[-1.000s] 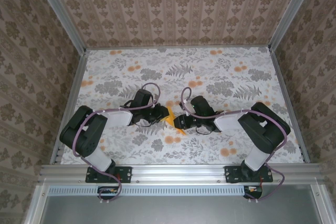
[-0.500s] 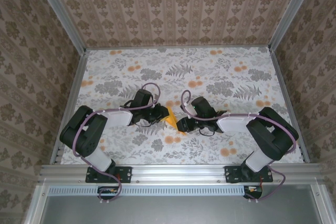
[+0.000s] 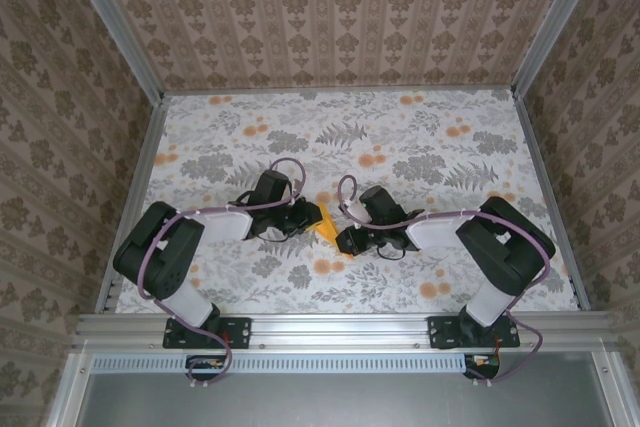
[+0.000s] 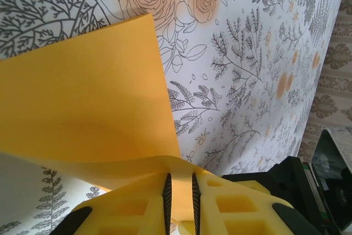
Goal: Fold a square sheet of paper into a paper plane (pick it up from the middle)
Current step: Fold the wing for the fifth time at the center of the table.
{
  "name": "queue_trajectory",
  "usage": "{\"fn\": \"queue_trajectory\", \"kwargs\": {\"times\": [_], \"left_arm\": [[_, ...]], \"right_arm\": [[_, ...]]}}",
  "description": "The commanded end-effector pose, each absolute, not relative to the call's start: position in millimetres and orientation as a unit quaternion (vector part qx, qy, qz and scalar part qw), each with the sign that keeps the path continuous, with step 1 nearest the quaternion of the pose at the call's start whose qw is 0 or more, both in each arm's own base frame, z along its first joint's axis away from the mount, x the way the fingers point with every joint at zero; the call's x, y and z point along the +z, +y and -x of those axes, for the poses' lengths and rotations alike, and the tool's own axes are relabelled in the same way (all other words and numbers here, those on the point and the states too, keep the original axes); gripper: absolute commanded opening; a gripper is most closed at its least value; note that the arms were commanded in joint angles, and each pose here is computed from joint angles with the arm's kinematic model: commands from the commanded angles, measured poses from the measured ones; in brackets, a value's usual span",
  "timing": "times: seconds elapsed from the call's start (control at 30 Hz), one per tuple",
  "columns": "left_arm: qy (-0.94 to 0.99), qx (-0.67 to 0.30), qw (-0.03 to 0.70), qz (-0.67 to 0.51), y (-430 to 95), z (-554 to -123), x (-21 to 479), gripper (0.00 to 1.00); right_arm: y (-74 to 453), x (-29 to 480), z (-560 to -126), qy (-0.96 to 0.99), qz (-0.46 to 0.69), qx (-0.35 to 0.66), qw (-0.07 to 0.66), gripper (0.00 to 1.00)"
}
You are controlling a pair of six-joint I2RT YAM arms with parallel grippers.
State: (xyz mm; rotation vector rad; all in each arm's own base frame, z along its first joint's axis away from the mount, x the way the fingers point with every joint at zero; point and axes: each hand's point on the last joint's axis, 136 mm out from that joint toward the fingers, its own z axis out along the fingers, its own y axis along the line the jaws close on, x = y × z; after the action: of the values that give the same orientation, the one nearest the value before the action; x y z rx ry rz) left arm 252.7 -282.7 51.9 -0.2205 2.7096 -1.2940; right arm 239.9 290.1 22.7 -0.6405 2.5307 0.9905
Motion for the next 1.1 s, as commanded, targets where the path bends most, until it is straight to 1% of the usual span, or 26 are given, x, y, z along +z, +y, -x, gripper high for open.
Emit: {"fn": "queue_trajectory", "kwargs": {"times": [0.0, 0.17, 0.37, 0.7, 1.07], "left_arm": [[0.894, -0.437, 0.075, 0.061, -278.5, -246.2, 61.9, 0.22], [0.89, -0.447, 0.078, 0.049, -278.5, -238.0, 67.2, 0.25], [0.888, -0.45, 0.083, 0.041, -277.6, -234.6, 66.0, 0.25], [0.879, -0.467, 0.091, 0.02, -289.2, -235.9, 68.3, 0.23], [0.883, -0.462, 0.079, 0.032, -295.5, -241.3, 51.9, 0.19]], "right_arm": [[297.7, 22.2, -236.7, 0.886, 0.231, 0.367, 0.164, 0.13], [301.2, 16.4, -234.3, 0.887, 0.217, 0.38, 0.147, 0.13], [299.3, 8.4, -234.5, 0.893, 0.189, 0.391, 0.121, 0.11], [290.9, -7.1, -232.5, 0.916, 0.156, 0.365, 0.066, 0.11], [281.0, -21.8, -234.0, 0.935, 0.114, 0.335, 0.026, 0.11]]}}
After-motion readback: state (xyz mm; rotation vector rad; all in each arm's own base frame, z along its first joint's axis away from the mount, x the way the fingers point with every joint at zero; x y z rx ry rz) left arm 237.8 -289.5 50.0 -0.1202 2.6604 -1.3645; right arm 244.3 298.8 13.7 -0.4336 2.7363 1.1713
